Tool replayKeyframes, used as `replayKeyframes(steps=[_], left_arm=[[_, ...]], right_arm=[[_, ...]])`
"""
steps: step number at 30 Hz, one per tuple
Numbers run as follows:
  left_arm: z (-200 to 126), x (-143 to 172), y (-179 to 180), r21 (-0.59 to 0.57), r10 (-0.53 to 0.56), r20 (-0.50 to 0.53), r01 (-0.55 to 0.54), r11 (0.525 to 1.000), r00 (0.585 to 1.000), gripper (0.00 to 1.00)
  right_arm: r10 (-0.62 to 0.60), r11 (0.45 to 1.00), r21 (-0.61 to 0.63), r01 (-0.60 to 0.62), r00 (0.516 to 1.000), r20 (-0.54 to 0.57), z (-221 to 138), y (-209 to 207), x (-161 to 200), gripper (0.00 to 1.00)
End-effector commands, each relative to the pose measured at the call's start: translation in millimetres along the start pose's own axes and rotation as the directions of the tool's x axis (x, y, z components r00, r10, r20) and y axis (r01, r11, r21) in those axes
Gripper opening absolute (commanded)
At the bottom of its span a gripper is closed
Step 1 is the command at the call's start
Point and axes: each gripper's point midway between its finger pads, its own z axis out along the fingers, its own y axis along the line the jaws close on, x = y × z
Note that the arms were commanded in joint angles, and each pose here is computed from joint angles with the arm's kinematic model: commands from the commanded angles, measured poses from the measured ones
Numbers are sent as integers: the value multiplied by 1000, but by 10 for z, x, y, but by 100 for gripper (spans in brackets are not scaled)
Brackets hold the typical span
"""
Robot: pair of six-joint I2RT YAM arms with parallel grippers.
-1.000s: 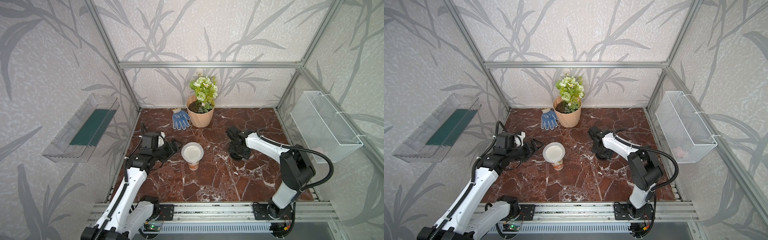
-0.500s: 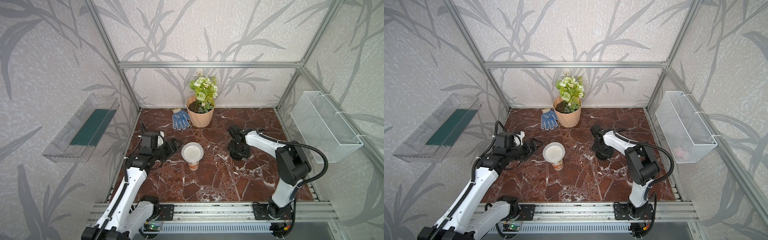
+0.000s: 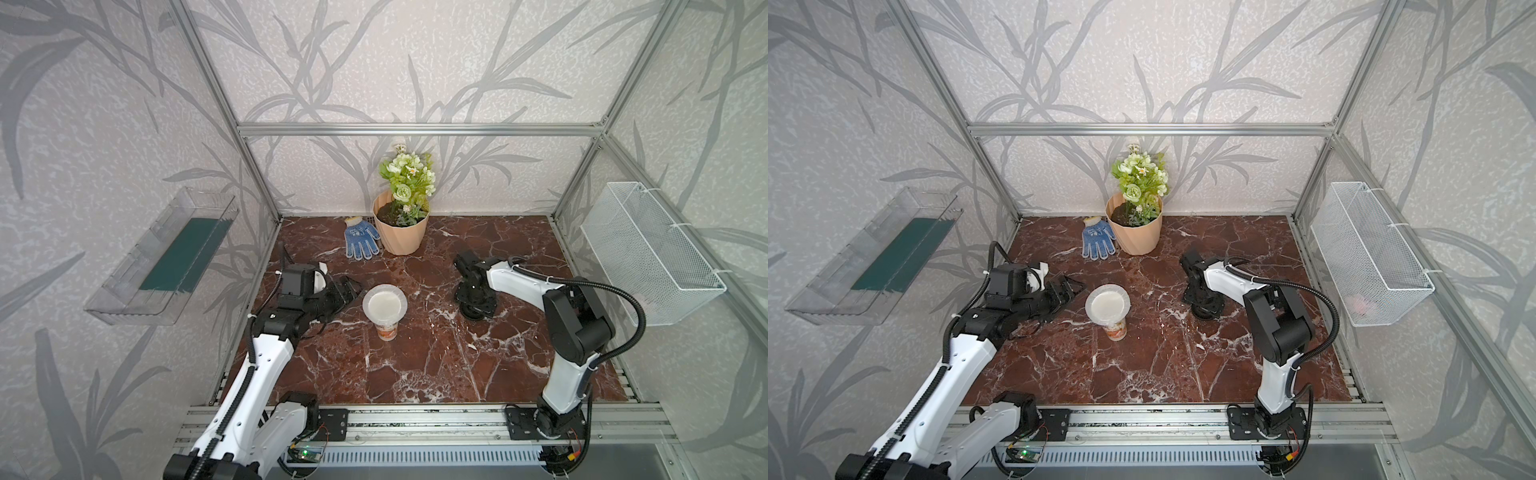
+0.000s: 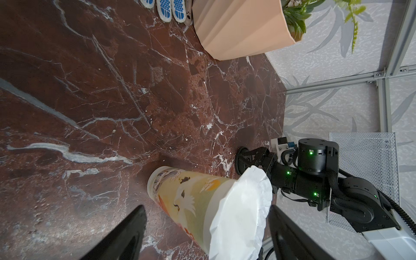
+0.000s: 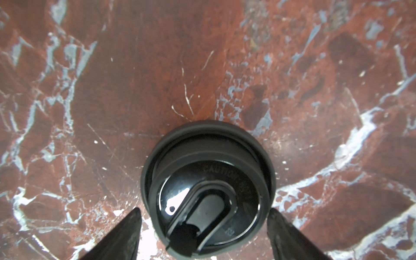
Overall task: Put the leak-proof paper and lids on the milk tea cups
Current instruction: Pick up the cup lid from the center of the board.
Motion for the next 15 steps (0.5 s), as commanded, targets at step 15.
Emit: replayKeyframes(steps=[15], left_arm=[[-23, -42, -13, 8, 7, 15, -7, 1000, 1000, 86]], right_arm=[[12, 999, 32, -12, 1000, -7, 93, -75, -18, 79]])
